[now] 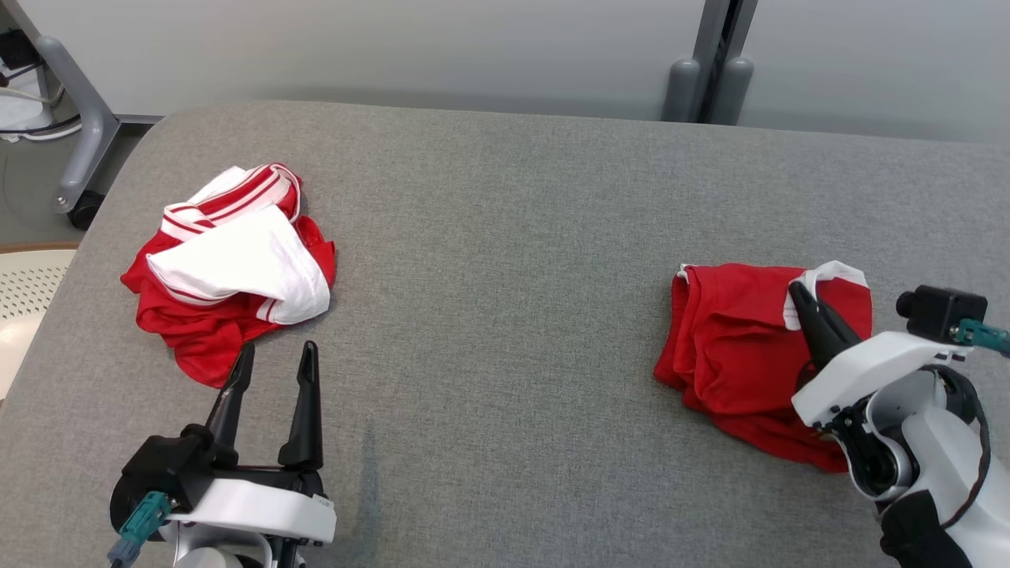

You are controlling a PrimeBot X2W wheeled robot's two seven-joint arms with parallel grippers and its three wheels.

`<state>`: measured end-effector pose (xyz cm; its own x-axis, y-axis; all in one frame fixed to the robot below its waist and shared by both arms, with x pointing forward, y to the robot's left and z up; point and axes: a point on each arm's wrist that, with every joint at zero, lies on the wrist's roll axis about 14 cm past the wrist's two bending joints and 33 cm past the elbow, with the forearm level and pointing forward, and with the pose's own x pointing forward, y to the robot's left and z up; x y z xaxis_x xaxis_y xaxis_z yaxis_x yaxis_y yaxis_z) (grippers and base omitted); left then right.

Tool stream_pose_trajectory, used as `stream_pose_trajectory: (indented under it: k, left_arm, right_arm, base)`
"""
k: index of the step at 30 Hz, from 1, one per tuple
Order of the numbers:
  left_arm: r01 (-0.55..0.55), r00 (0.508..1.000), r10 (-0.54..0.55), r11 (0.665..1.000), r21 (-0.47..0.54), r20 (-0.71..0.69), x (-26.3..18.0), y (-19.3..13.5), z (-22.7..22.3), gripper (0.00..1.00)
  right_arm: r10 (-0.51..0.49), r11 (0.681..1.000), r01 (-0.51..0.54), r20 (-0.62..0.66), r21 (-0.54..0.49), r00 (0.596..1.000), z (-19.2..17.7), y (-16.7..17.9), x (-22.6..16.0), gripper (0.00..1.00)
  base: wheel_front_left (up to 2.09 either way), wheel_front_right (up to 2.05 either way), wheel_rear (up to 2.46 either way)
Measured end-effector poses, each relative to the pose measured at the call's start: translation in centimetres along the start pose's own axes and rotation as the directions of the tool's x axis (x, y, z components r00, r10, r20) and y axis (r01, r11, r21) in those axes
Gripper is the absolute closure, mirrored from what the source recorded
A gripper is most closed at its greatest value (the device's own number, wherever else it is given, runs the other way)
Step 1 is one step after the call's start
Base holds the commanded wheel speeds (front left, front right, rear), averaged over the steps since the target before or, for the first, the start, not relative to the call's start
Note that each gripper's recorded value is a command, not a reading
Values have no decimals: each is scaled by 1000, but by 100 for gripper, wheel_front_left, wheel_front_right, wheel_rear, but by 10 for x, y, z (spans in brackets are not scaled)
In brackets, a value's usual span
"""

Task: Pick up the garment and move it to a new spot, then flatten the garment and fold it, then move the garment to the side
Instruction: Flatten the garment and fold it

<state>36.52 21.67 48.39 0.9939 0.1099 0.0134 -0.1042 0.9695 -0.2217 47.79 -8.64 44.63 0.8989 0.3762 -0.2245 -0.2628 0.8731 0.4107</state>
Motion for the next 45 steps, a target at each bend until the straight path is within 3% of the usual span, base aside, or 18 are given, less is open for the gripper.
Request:
stream_pose_trajectory:
  k: [14,15,16,22,29,35,39,45]
  left_arm:
    - [6,1000,-7,1000,-13,-15,-4,-4,-4,0]
    - [6,1000,-7,1000,-13,-15,-4,-4,-4,0]
    - [5,1000,-5,1000,-14,-16,-5,-3,-4,0]
    - [-1,1000,1,1000,-16,-18,-5,-3,-5,0]
    - [16,1000,-16,1000,-18,-7,-2,-8,-2,0]
    - [37,999,-37,999,-9,5,0,-13,2,0]
    - [49,999,-49,999,-1,8,0,-15,2,0]
    - [75,997,-75,997,8,21,5,-22,6,0]
  right_arm:
    - [11,999,-9,-47,46,999,10,14,38,100]
    - [11,999,-9,-47,46,999,10,14,38,75]
    - [12,999,-9,-50,48,999,8,16,40,0]
    - [27,999,-27,-20,28,999,8,23,45,0]
    - [36,999,-33,89,-39,995,32,16,32,0]
    - [1,998,9,157,-64,988,47,-8,4,0]
    - [-26,996,48,266,-76,964,76,-24,-22,0]
    - [-96,990,128,365,-63,926,86,-46,-69,0]
  base:
    - [0,0,0]
    - [0,0,0]
    - [0,0,0]
    - [0,0,0]
    - [0,0,0]
    - [0,0,0]
    - [0,0,0]
    - [0,0,0]
